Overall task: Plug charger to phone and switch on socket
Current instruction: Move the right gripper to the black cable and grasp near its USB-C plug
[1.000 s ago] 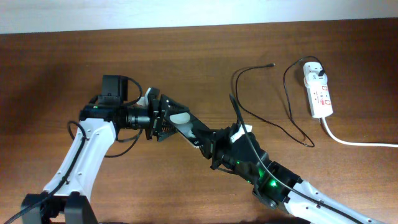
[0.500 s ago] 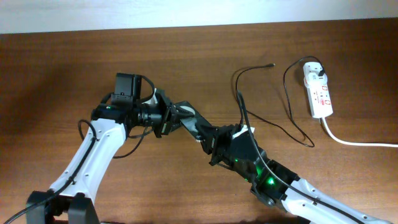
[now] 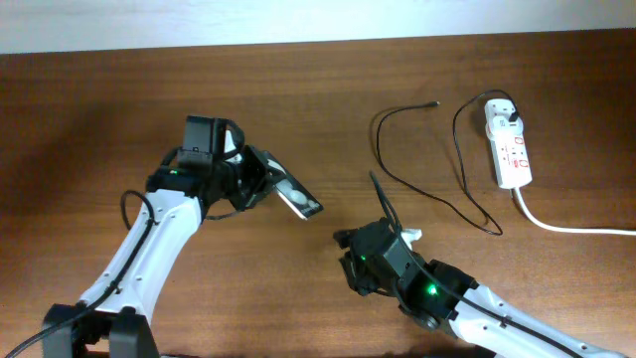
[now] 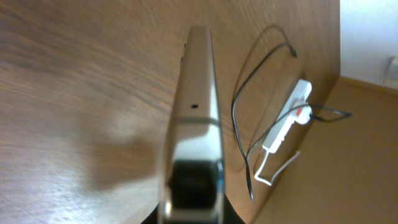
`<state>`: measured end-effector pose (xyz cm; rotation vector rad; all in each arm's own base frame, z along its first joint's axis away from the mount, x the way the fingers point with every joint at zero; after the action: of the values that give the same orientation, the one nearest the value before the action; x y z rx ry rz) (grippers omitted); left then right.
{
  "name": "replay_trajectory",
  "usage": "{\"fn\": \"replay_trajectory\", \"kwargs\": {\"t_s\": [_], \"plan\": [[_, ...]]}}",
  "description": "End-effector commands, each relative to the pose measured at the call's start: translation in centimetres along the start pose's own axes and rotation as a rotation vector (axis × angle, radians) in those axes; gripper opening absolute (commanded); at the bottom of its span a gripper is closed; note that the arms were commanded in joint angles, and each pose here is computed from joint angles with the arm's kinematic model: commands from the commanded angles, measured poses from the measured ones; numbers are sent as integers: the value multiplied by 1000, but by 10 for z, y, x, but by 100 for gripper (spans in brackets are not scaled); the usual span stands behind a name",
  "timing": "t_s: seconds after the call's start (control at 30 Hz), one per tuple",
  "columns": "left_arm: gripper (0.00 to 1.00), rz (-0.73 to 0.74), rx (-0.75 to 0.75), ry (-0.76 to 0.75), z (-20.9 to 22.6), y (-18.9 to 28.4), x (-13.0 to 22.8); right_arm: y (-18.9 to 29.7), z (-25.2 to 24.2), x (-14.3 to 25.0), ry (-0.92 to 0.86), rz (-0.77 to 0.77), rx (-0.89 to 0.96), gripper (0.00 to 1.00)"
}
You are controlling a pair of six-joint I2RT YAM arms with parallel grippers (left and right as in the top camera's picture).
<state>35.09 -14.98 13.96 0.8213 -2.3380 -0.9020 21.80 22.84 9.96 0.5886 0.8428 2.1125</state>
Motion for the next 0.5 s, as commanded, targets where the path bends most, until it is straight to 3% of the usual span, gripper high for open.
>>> {"fn": "replay_trajectory", "kwargs": {"t_s": [0.0, 0.07, 0.1, 0.17, 0.4, 0.47], "plan": [[2, 26, 51, -107, -4, 11, -10, 2, -34, -17, 23, -93, 136, 64], [0, 107, 66, -195, 1, 15, 1, 12, -69, -33, 41, -172, 289, 79], [0, 156, 34, -160, 11, 16, 10, 17, -81, -38, 49, -201, 342, 89], [0, 237, 76, -231, 8, 19, 24, 23, -91, -47, 63, -249, 389, 100], [0, 256, 83, -284, 10, 20, 28, 40, -111, -66, 106, -357, 493, 99], [0, 251, 88, -341, 10, 20, 28, 41, -85, -84, 308, -454, 435, 99]]}}
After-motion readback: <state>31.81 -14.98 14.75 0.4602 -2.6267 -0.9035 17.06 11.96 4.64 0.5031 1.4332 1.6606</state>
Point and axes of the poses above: each gripper's point midway between its finger pads, its own y axis back along the fingers, its own z axis along the line the jaws close on, x = y × z, the point moved 1 cm from there along y, back along the fingers, and after that the axes turned 14 degrees about y, right-handed, at the moved point
